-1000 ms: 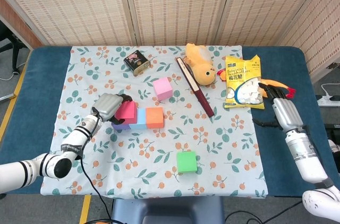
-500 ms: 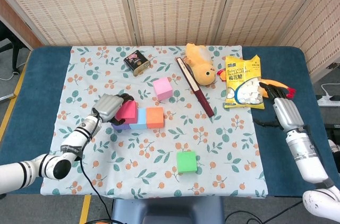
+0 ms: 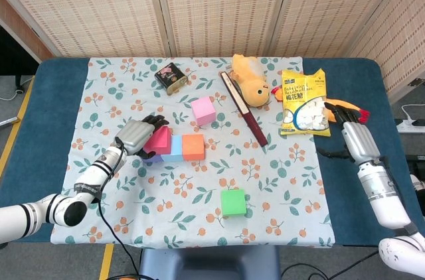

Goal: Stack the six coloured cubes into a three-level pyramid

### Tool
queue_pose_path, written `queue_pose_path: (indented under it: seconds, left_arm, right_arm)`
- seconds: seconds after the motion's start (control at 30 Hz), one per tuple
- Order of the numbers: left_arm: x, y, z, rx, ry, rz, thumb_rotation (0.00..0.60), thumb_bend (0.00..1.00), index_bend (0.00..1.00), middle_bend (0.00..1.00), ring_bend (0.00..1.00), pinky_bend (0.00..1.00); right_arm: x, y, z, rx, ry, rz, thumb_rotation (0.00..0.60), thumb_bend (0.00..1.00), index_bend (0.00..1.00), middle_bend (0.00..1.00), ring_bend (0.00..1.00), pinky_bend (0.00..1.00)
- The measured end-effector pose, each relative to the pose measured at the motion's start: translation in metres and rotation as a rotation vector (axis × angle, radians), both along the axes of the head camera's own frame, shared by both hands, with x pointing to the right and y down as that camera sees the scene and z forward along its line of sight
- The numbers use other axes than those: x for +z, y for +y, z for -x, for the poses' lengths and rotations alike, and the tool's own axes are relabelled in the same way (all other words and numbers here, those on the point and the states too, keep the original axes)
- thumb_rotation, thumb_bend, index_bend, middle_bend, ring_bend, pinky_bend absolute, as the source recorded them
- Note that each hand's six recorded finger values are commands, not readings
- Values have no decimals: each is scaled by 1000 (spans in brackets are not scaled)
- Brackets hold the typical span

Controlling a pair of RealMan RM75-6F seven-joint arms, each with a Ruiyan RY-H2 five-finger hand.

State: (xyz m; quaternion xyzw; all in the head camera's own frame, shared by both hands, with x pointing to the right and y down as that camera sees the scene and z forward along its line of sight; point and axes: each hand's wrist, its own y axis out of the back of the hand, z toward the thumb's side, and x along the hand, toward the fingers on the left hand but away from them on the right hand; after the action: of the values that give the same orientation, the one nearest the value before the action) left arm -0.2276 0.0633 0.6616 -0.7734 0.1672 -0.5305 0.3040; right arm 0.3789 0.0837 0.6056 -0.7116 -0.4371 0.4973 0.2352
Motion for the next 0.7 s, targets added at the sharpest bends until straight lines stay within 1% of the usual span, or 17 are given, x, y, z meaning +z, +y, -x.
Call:
queue_pose_path:
  seconds: [0.17, 0.27, 0.33, 0.43, 0.5, 0.6, 0.7]
  left_arm:
    - [-5, -1, 1, -9, 10, -1, 600, 306, 126, 44, 91, 338]
    - [-12, -2, 5, -38, 34, -7, 600, 307, 125, 39, 84, 317]
    - [-20, -4, 11, -66, 53, -23, 600, 305, 126, 37, 80, 302]
    - [-33, -8, 27, -107, 72, -66, 600, 306, 136, 40, 77, 286]
    - [-40, -10, 39, -132, 74, -99, 600, 306, 153, 45, 76, 284]
    - [-50, -13, 61, -176, 67, -162, 600, 301, 182, 61, 76, 277]
    - [-57, -12, 86, -222, 44, -225, 600, 296, 222, 96, 92, 269]
  right_arm:
    - [-1, 0, -1, 3, 0, -3, 600, 0, 0, 82, 0, 27]
    - [-3, 0, -2, 5, -1, -7, 600, 0, 0, 82, 0, 28]
    - [-5, 1, -4, 8, -3, -11, 600, 0, 0, 82, 0, 42]
    - [-8, 1, -6, 16, -7, -19, 600, 0, 0, 82, 0, 78]
    - [-9, 0, -8, 20, -10, -20, 600, 0, 0, 82, 0, 119]
    - [-8, -1, -6, 16, -19, -9, 600, 0, 0, 86, 0, 140]
    - [-6, -4, 1, -12, -25, 4, 600, 0, 0, 103, 0, 161]
